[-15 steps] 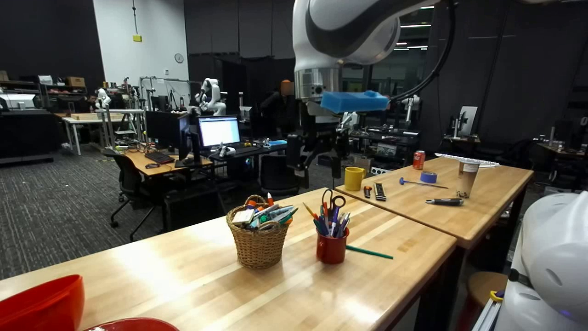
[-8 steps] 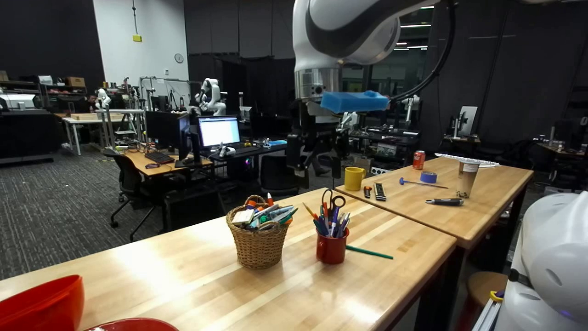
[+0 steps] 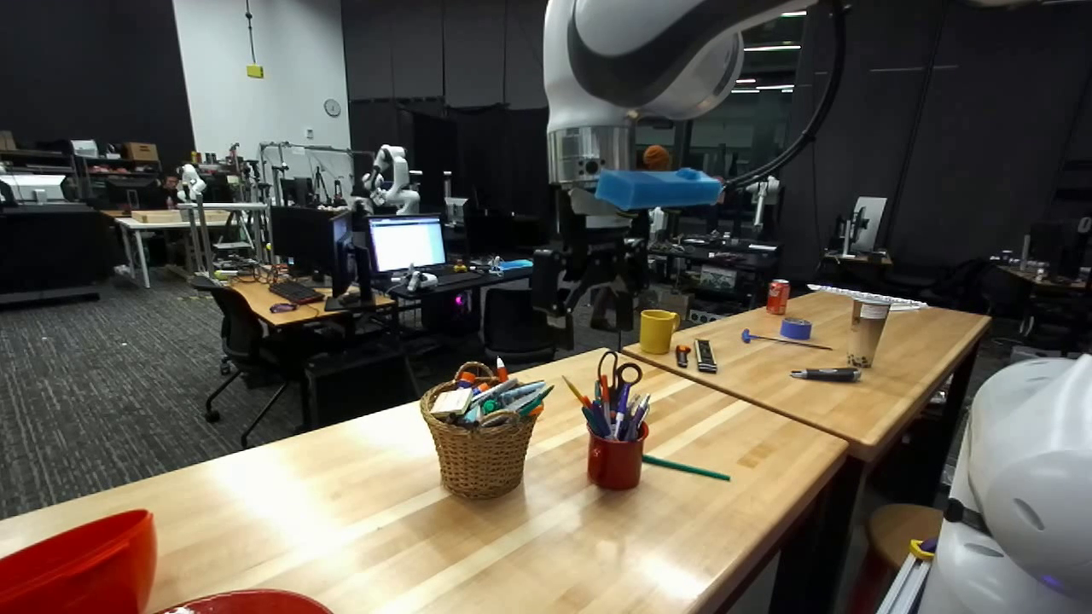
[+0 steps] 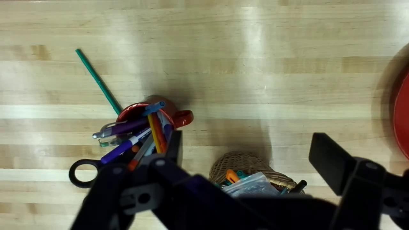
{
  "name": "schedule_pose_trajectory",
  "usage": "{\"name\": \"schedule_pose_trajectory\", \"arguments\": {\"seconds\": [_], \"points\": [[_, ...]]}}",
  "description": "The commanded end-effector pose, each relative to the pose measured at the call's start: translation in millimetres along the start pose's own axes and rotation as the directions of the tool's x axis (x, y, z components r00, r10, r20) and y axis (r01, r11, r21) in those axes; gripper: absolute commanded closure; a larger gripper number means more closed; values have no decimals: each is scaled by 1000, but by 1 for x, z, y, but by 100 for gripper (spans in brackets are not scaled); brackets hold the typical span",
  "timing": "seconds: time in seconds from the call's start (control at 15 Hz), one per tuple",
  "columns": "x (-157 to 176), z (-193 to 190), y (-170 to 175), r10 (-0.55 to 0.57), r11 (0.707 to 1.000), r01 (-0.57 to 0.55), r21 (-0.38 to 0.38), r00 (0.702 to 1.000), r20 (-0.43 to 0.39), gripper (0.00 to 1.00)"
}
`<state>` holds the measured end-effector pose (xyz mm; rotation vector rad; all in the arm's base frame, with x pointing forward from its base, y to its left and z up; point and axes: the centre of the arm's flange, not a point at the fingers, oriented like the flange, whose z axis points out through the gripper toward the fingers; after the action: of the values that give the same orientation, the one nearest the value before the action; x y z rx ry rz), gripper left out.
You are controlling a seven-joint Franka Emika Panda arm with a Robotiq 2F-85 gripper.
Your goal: Put the green pen inside the orange cup
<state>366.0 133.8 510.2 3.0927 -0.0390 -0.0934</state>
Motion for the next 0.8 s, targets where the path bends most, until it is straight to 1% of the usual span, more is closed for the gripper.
{"name": "schedule_pose_trajectory", "arguments": {"seconds": [0.0, 0.13, 0.4, 0.53, 0.73], "points": [[3, -6, 8, -9, 1000, 9, 14, 1000, 10, 0], [15, -18, 39, -24, 999, 23, 31, 999, 39, 0], [36, -36, 102, -59, 996, 56, 68, 997, 46, 0], [42, -38, 130, -103, 991, 99, 88, 994, 44, 0], [54, -29, 167, -223, 972, 220, 85, 974, 37, 0]]}}
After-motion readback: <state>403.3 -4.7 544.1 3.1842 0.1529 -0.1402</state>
